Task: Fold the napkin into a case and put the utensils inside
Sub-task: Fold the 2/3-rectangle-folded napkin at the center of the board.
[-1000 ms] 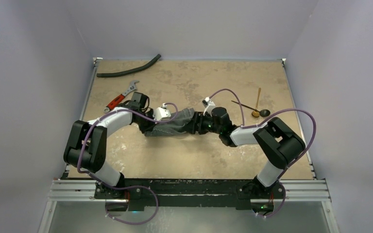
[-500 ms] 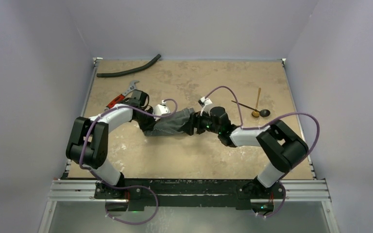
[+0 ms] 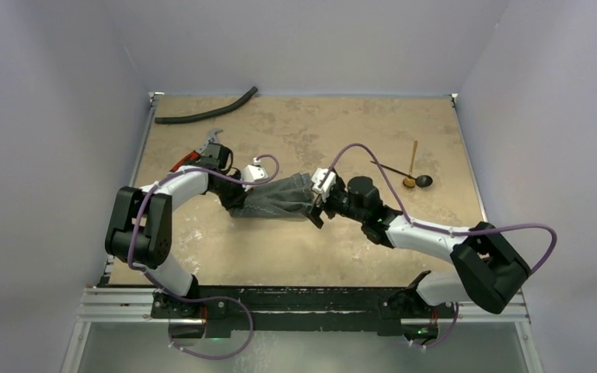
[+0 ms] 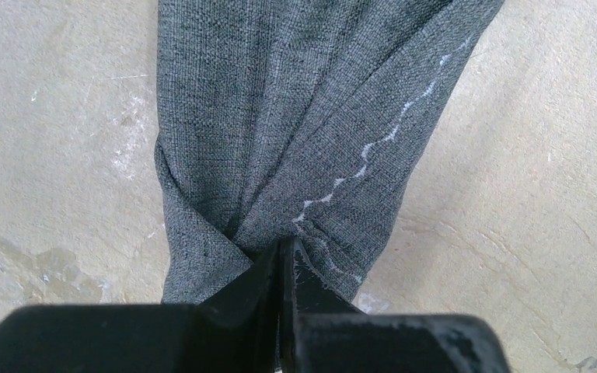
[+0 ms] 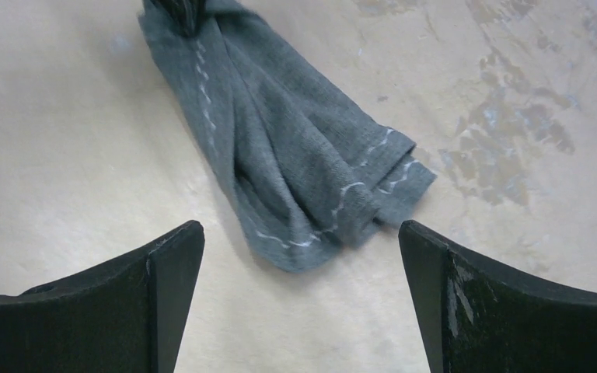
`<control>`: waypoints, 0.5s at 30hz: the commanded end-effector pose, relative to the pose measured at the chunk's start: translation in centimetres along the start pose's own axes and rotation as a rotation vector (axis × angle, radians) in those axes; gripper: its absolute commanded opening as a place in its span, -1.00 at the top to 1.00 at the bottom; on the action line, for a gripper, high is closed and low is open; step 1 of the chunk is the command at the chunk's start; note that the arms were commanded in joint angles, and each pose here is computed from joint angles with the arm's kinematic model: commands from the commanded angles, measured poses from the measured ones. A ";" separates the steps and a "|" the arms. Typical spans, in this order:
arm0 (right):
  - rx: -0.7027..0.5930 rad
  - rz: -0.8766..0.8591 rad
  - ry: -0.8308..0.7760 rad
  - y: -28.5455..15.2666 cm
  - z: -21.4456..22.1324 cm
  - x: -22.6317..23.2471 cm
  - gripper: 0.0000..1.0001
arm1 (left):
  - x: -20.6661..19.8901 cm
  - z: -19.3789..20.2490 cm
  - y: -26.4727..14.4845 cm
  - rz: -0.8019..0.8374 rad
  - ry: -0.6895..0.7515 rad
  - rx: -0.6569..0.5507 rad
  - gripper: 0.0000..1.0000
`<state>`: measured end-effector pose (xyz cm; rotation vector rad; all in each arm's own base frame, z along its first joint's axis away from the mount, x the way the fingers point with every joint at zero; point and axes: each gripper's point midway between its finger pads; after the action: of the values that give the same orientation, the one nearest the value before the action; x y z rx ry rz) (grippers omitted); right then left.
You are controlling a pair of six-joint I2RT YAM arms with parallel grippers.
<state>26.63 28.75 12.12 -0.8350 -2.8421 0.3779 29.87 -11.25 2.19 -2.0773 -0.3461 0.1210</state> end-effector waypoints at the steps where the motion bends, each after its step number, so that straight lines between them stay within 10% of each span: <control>1: 0.119 -0.024 -0.322 0.9 -1.2 -1.3 -0.97 | -0.2 2.4 0.3 0.014 -0.018 0.052 1.00; 15: 0.179 -0.284 -0.602 5.6 2.0 2.1 -0.97 | -0.2 2.2 -0.1 -0.002 -0.020 0.038 1.00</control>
<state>28.35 31.36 7.19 -0.4736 -3.1950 1.0650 30.04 -10.76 2.22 -2.0888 -0.3634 0.1372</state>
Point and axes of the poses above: each gripper's point midway between its finger pads, its own y axis out along the fingers, its own x axis along the line the jaws close on, z = x × y, and after that the axes turned 10 degrees about y, right-handed
